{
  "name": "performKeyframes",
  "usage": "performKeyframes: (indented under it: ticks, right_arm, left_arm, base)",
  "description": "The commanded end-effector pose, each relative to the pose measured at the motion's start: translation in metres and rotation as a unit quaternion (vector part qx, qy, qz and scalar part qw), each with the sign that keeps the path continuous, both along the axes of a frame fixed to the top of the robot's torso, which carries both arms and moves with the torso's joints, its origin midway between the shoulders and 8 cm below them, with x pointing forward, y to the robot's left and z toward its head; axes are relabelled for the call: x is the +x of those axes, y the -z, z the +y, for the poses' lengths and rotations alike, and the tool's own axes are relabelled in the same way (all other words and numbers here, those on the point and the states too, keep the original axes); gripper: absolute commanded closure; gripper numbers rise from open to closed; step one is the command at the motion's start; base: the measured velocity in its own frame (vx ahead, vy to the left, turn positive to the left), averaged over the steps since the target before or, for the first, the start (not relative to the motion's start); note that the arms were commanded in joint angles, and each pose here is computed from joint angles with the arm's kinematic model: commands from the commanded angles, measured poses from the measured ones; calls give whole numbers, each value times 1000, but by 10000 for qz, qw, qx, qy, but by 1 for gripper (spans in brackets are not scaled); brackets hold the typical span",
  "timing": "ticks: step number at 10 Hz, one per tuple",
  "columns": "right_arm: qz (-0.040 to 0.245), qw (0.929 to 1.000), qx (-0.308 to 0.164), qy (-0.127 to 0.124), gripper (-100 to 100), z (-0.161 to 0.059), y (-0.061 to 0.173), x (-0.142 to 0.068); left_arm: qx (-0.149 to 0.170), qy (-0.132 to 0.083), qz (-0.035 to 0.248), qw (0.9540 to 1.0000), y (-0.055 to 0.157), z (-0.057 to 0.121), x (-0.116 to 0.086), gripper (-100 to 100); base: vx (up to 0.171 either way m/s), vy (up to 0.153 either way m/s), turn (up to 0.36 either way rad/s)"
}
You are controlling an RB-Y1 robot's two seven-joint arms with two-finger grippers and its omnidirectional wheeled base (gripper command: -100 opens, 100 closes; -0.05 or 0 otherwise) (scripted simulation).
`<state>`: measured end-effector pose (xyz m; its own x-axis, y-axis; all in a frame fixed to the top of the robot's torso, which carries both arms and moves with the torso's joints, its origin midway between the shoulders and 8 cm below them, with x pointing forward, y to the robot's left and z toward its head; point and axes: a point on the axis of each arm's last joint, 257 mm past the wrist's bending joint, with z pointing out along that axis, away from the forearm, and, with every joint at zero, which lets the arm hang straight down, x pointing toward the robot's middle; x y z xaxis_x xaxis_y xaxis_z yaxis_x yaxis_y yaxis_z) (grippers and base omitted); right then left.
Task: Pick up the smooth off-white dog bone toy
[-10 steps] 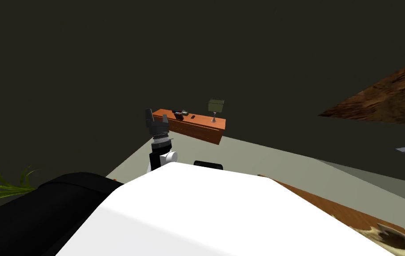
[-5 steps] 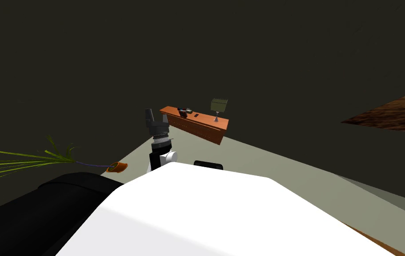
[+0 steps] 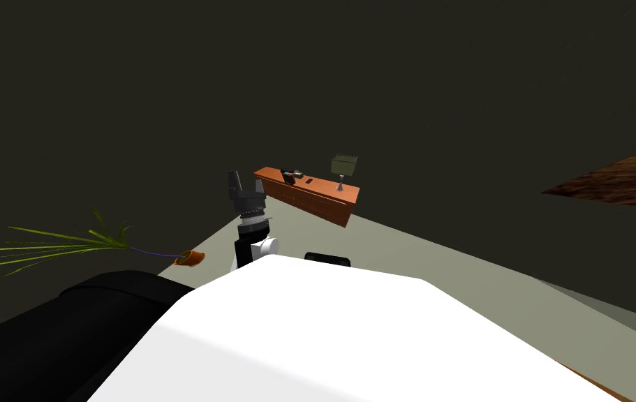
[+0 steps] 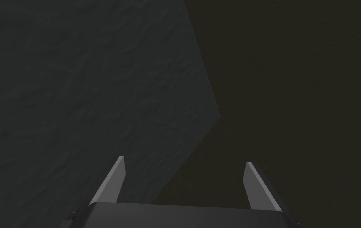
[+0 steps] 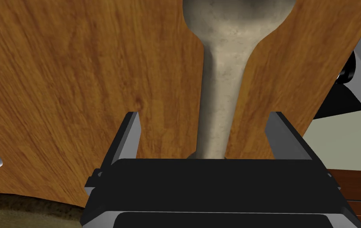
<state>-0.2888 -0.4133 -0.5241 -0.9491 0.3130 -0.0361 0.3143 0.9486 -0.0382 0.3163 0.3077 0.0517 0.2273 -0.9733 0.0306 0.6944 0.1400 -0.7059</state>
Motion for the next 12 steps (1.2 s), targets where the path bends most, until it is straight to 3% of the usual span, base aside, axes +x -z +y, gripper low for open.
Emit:
performKeyframes:
  ticks: [1,2,3,7,8,9,11,12]
  right_arm:
    - [4,10000,8,25,-100,6,10,3]
    - [-1,10000,6,15,-100,3,7,2]
    - [2,10000,5,15,100,4,8,3]
    - [-2,10000,11,22,100,4,8,3]
    - [-3,10000,11,21,0,4,8,3]
    - [1,10000,-1,-13,100,0,-3,-2]
    - [5,10000,-3,-14,100,-2,-3,-2]
    - [5,10000,-1,-17,0,-2,-3,-3]
  left_arm:
    - [0,0,0,10000,0,0,0,0]
    - [0,0,0,10000,0,0,0,0]
    - [0,0,0,10000,0,0,0,0]
    - [0,0,0,10000,0,0,0,0]
    - [0,0,0,10000,0,0,0,0]
    - [0,0,0,10000,0,0,0,0]
    - [0,0,0,10000,0,0,0,0]
    - [0,0,0,10000,0,0,0,0]
  base:
    - [-39,-24,44]
    - [-16,-12,11]
    - [0,0,0]
    - [0,0,0]
    - [0,0,0]
    - [24,15,-60]
    - [30,20,-28]
    - [0,0,0]
